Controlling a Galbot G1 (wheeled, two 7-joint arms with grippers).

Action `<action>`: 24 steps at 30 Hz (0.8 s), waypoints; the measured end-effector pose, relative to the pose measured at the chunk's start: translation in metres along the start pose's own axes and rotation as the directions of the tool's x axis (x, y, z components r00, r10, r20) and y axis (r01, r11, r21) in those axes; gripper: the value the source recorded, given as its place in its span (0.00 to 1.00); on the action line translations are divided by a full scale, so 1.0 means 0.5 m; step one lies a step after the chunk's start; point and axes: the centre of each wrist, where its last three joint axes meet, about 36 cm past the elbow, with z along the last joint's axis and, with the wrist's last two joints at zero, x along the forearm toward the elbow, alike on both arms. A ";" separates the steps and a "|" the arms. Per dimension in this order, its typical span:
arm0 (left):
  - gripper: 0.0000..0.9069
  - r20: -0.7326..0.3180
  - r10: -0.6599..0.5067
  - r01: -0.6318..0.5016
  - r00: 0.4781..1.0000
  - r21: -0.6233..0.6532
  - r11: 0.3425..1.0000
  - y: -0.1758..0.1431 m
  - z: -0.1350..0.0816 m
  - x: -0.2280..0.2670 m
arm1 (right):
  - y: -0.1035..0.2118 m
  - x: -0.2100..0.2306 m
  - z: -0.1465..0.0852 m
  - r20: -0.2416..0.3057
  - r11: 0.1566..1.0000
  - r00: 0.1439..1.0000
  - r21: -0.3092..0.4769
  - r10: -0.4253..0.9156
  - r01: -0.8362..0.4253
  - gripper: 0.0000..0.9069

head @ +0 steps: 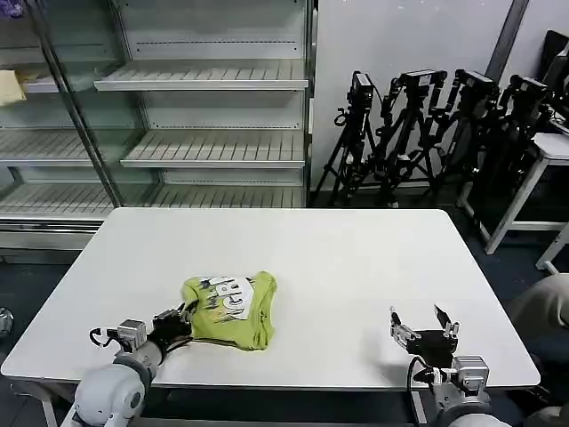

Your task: Fold and organize the clothes.

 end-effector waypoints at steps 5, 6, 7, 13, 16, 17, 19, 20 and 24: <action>0.02 0.019 -0.047 0.048 0.999 -0.084 0.995 0.047 -0.013 0.005 | -0.001 0.002 -0.005 0.009 1.000 1.000 0.004 -0.002 0.002 1.00; 0.02 0.022 -0.059 0.061 0.998 -0.104 0.993 0.063 -0.018 0.009 | 0.000 0.002 -0.005 0.011 1.000 1.000 0.002 -0.004 0.004 1.00; 0.02 0.026 -0.073 0.076 0.997 -0.124 0.989 0.081 -0.024 0.014 | 0.001 0.001 -0.006 0.014 1.000 1.000 0.001 -0.005 0.005 1.00; 0.02 0.067 -0.177 0.189 0.982 -0.263 0.946 0.229 -0.087 0.070 | 0.016 -0.008 -0.004 0.031 1.000 0.999 -0.006 -0.017 0.018 1.00; 0.02 0.090 -0.231 0.247 0.969 -0.329 0.911 0.301 -0.132 0.114 | 0.027 -0.014 -0.003 0.042 1.000 0.999 -0.008 -0.027 0.027 1.00; 0.02 0.099 -0.247 0.266 0.964 -0.348 0.899 0.319 -0.148 0.130 | 0.031 -0.017 -0.002 0.044 0.999 0.999 -0.009 -0.030 0.031 1.00; 0.02 0.118 -0.273 0.298 0.955 -0.377 0.877 0.346 -0.179 0.161 | 0.040 -0.021 -0.001 0.049 0.999 0.998 -0.011 -0.038 0.039 1.00; 0.02 0.127 -0.276 0.304 0.953 -0.388 0.870 0.351 -0.191 0.174 | 0.044 -0.023 0.000 0.050 0.999 0.998 -0.011 -0.043 0.043 1.00; 0.02 0.172 -0.252 0.303 0.952 -0.423 0.854 0.319 -0.235 0.209 | 0.051 -0.027 0.003 0.052 0.999 0.997 -0.007 -0.050 0.051 1.00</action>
